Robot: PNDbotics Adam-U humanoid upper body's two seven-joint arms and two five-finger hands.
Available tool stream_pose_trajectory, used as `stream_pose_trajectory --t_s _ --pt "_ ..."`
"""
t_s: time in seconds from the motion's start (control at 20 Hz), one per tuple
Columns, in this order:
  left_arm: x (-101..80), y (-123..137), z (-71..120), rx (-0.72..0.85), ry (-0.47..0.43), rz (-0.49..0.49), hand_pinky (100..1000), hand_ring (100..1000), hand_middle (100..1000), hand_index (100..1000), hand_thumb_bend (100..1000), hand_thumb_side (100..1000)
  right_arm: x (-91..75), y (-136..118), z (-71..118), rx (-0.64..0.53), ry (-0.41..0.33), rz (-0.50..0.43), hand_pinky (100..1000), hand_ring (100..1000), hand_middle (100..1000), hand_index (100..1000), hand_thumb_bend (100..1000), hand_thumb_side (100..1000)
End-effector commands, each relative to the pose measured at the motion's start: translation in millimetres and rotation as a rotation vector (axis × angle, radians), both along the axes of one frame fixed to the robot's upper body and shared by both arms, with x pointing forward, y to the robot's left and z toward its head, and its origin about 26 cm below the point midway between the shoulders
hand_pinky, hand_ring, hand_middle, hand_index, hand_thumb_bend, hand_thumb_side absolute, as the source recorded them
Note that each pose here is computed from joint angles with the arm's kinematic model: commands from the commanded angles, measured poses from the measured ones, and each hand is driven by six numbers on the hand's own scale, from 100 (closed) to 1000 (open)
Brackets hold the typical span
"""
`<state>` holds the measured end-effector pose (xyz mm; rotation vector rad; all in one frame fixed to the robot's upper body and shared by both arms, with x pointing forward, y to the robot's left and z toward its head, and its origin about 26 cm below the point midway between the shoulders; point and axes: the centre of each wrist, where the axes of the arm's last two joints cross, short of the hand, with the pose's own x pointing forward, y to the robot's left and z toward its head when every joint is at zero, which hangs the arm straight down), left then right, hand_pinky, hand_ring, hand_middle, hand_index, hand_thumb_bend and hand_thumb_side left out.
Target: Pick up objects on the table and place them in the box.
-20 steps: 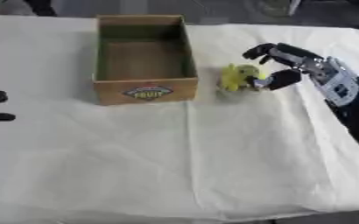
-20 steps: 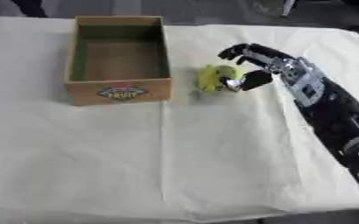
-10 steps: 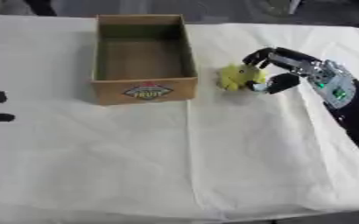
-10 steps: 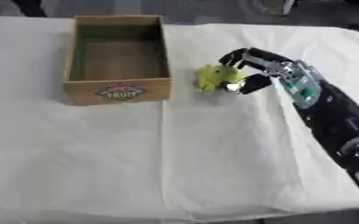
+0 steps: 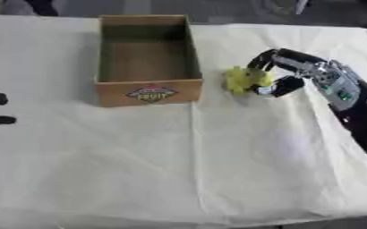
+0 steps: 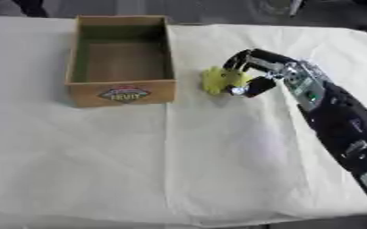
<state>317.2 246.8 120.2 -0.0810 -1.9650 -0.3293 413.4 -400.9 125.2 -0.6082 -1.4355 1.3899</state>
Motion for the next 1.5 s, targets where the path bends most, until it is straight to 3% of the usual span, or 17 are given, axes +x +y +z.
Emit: stream_pose_trajectory --t_s 0.05,0.35,0.7,0.75,0.9,1.5 --pt "-0.4 -0.5 8.9 0.005 -0.033 -0.011 641 845 615 698 212 625 1.8 -0.2 13.6 -0.045 -0.042 -0.004 684 719 707 806 296 323" --pt "-0.3 -0.3 9.6 0.006 -0.035 -0.011 641 845 616 699 212 624 1.9 3.4 12.9 -0.109 -0.091 -0.019 572 609 609 753 302 363" --pt "-0.2 -0.2 9.9 0.006 -0.036 -0.01 641 845 616 700 212 623 2.0 5.5 12.4 -0.128 -0.177 -0.049 394 447 489 637 197 370" --pt "-0.2 -0.1 9.9 0.006 -0.036 -0.01 641 845 616 701 212 623 1.8 5.7 12.4 -0.131 -0.191 -0.054 339 399 464 609 157 360" --pt "-0.3 0.1 10.0 0.006 -0.037 -0.009 641 845 616 701 213 622 1.2 6.1 13.0 -0.128 -0.235 -0.069 284 354 434 577 100 317" --pt "-0.5 1.1 9.4 0.004 -0.034 -0.004 641 845 617 702 214 621 -2.5 16.1 29.4 -0.059 -0.343 -0.055 195 285 389 537 100 245"
